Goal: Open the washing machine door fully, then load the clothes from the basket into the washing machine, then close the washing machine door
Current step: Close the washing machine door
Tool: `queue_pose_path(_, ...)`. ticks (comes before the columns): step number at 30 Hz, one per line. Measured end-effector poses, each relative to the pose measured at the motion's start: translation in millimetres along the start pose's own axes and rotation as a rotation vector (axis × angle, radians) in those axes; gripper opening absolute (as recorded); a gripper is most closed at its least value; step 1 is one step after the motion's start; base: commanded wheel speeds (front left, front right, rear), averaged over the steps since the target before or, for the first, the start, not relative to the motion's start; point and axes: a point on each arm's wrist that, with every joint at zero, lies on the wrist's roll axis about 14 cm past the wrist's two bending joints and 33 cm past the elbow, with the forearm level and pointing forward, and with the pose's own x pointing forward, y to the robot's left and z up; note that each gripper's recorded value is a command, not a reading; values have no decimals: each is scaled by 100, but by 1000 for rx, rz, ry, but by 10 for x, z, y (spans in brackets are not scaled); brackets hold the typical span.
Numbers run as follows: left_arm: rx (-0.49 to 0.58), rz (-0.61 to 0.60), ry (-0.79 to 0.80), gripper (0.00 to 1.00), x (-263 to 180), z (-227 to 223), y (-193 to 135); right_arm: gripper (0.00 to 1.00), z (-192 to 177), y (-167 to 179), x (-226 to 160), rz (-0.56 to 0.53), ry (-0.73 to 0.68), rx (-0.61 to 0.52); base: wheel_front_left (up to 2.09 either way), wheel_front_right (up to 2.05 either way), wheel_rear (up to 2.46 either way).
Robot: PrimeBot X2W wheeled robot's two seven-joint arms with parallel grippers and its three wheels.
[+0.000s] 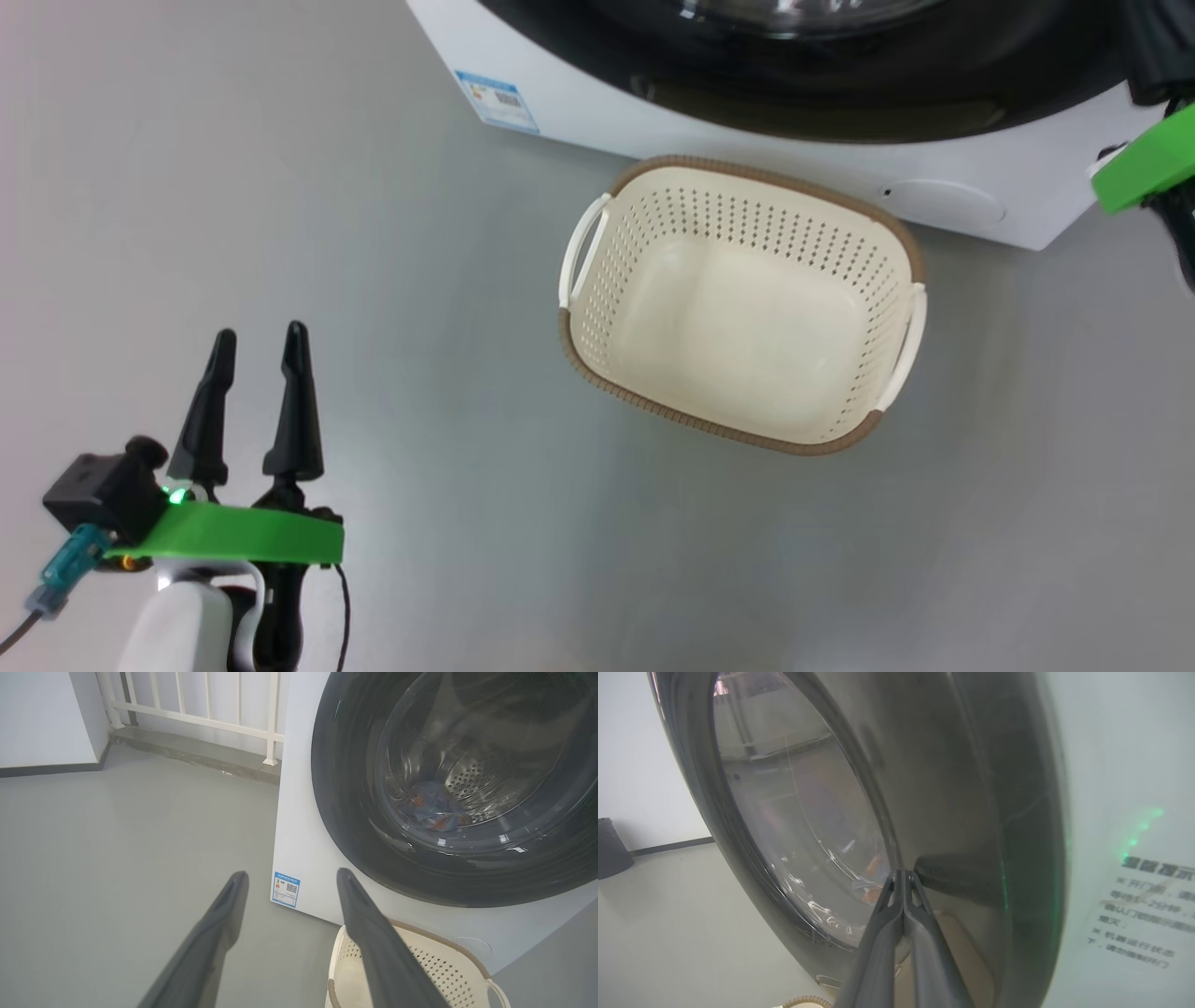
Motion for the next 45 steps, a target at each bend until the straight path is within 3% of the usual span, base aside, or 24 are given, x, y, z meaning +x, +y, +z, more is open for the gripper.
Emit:
queue_pose_path(7,6,10,3,100,5,-8,36,0,-85,19,156,8,10,7,0,0,0)
queue_pose_path(18,-9,-13,-25,100,3,86,-38,0,69,26,71,-13,-5,6,0,0,0)
queue_pose_path(19,-10,-16,-27,100,4,94,-46,31,87,23,52,-17,-9,7,0,0,0)
queue_pose_path(20,-10,-18,-30,100,3,102,-51,49,104,19,33,-22,-12,6,0,0,0)
queue_pose_path(21,-10,-18,-30,100,3,102,-51,86,104,19,33,-22,-12,6,0,0,0)
queue_pose_path(22,-11,-20,-31,100,2,108,-57,100,124,22,11,-25,-16,4,0,0,0)
queue_pose_path(34,-10,-95,-61,100,3,238,-232,100,192,299,-438,1,-12,-26,0,0,0)
queue_pose_path(45,-80,-176,-41,100,-46,164,-487,100,357,227,-1130,-102,-46,-18,0,0,0)
